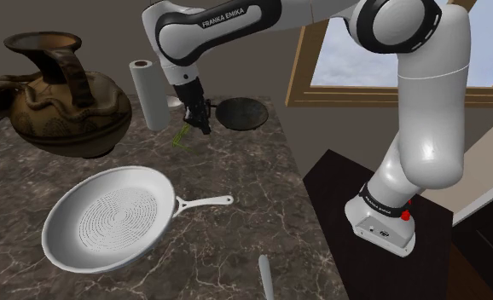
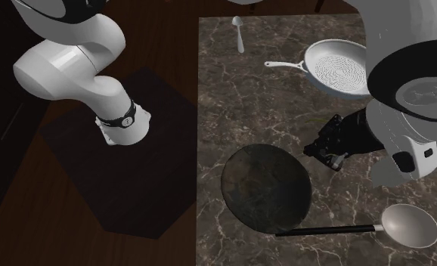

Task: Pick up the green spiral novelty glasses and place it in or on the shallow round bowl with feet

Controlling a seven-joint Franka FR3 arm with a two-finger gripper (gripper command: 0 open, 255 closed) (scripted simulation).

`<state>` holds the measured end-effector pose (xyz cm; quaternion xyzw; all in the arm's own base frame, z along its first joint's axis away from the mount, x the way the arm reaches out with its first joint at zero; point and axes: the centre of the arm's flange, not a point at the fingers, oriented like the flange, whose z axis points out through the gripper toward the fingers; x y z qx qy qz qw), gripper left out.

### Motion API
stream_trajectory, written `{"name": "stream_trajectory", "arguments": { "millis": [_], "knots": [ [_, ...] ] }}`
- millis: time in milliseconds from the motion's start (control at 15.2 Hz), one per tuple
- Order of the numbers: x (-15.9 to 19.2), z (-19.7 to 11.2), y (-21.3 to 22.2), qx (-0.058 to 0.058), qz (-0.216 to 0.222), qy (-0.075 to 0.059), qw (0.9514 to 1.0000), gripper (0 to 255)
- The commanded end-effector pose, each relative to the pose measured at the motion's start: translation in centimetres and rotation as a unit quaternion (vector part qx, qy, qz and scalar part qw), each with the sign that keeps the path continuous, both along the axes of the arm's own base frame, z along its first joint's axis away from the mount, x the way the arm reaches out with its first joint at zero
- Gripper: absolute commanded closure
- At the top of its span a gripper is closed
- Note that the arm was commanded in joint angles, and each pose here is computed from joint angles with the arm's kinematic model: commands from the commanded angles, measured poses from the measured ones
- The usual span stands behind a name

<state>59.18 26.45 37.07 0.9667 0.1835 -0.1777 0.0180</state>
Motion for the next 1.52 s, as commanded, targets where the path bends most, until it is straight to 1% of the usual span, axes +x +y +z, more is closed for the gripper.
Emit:
{"name": "stream_trajectory", "arguments": {
  "millis": [0, 1320, 1452],
  "knots": [
    [0.0, 1.0, 0.0, 0.000, 0.000, 0.000, 1.0000, 255],
    [0.0, 11.4, 0.0, 0.000, 0.000, 0.000, 1.0000, 255],
    [-0.4, 11.4, -2.7, 0.000, 0.000, 0.000, 1.0000, 255]
  ]
}}
